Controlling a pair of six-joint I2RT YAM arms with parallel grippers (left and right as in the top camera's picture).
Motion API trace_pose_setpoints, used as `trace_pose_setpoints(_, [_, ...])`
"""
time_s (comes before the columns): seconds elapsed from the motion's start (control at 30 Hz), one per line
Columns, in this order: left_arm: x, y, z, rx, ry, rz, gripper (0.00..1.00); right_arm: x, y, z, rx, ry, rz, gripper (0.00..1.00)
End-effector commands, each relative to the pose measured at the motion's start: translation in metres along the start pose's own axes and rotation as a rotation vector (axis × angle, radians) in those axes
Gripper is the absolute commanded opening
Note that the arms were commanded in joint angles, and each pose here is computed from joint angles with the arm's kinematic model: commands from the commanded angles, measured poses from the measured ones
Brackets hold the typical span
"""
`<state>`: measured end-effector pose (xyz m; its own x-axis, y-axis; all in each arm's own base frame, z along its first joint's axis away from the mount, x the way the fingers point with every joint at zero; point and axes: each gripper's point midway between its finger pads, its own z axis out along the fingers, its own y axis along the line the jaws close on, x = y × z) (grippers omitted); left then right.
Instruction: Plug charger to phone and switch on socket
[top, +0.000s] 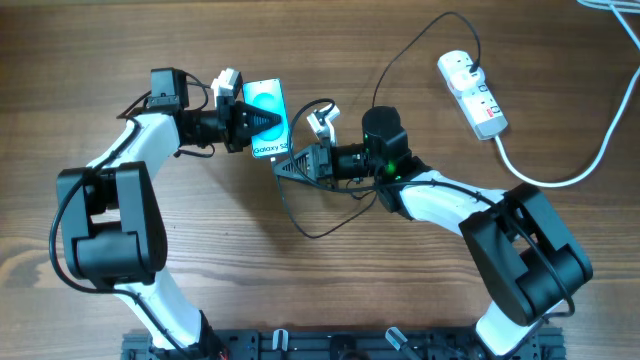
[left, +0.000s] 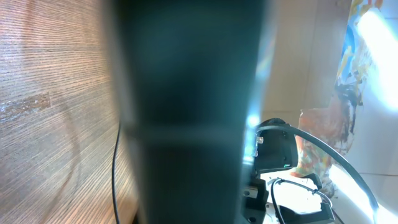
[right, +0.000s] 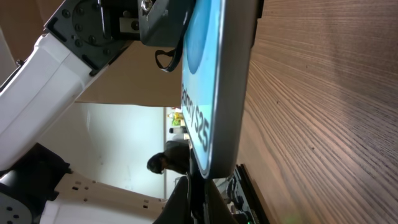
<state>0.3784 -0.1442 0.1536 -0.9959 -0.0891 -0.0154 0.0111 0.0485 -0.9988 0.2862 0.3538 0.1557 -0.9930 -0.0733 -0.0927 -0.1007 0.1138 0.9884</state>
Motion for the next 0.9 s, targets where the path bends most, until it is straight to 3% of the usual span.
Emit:
trace_pose_setpoints(0.0, [0.0050,-0.0199,0.0002,0.054,0.019,0.039,0.04,-0.0019,-0.0052,0.0009,0.004,-0.003,0.007,0.05])
trace_pose_setpoints(0.87, [0.0050,-0.0199,0.0002,0.054,0.019,0.040,0.04,0.0002,-0.0005,0.0010,-0.013,0.012,-0.007,0.04])
